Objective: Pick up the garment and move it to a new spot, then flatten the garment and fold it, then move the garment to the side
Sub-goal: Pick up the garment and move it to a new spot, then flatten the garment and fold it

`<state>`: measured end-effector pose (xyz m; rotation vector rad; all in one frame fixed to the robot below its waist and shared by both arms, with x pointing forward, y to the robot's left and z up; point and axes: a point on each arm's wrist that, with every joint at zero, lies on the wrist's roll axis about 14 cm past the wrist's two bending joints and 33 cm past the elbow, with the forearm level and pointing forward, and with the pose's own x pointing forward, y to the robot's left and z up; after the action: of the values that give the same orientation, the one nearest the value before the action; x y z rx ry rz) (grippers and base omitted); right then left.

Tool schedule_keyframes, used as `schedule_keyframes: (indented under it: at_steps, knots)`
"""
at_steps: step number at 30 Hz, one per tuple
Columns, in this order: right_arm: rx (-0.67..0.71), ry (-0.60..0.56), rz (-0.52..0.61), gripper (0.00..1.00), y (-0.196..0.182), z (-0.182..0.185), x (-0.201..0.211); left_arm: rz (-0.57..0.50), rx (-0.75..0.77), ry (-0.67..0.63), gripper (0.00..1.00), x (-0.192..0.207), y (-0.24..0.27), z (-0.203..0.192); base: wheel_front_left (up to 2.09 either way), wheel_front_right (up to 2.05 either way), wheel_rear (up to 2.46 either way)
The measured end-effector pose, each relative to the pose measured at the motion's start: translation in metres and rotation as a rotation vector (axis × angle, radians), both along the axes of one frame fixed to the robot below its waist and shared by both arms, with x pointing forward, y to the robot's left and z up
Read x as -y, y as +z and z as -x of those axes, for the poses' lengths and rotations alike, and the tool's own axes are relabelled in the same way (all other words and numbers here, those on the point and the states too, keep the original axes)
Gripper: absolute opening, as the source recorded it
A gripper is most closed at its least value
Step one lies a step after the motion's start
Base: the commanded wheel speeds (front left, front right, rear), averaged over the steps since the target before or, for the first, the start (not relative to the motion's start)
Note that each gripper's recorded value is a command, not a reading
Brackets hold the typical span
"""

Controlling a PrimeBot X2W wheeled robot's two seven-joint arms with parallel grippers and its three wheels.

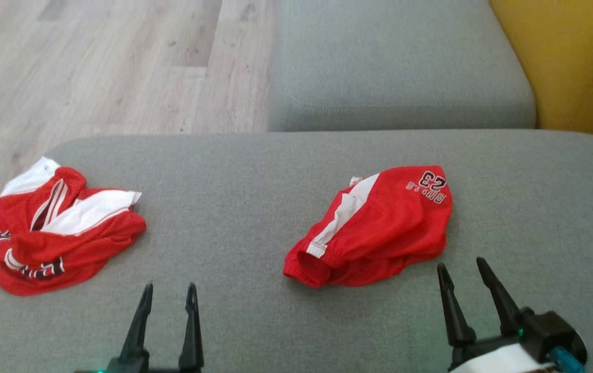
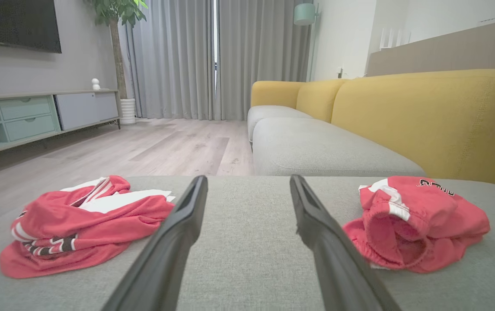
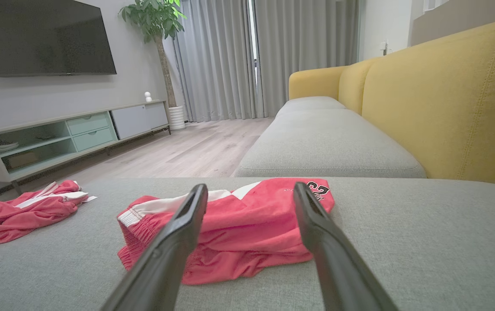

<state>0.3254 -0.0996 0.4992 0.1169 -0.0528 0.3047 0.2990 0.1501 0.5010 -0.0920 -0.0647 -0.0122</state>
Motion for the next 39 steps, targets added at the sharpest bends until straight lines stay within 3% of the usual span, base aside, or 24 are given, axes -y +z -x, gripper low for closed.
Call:
schedule_keyframes:
  at_steps: [9,39]
  knots:
    - [-0.009,-0.007,0.009,1.0,-0.005,0.014,0.003,-0.041,-0.003,-0.026,1.0,0.008,-0.006,0.027,0.0,0.0,0.0]
    - [-0.018,-0.023,0.007,1.0,-0.008,0.018,0.008,-0.051,-0.016,-0.051,1.0,0.013,-0.012,0.028,0.0,0.0,0.0]
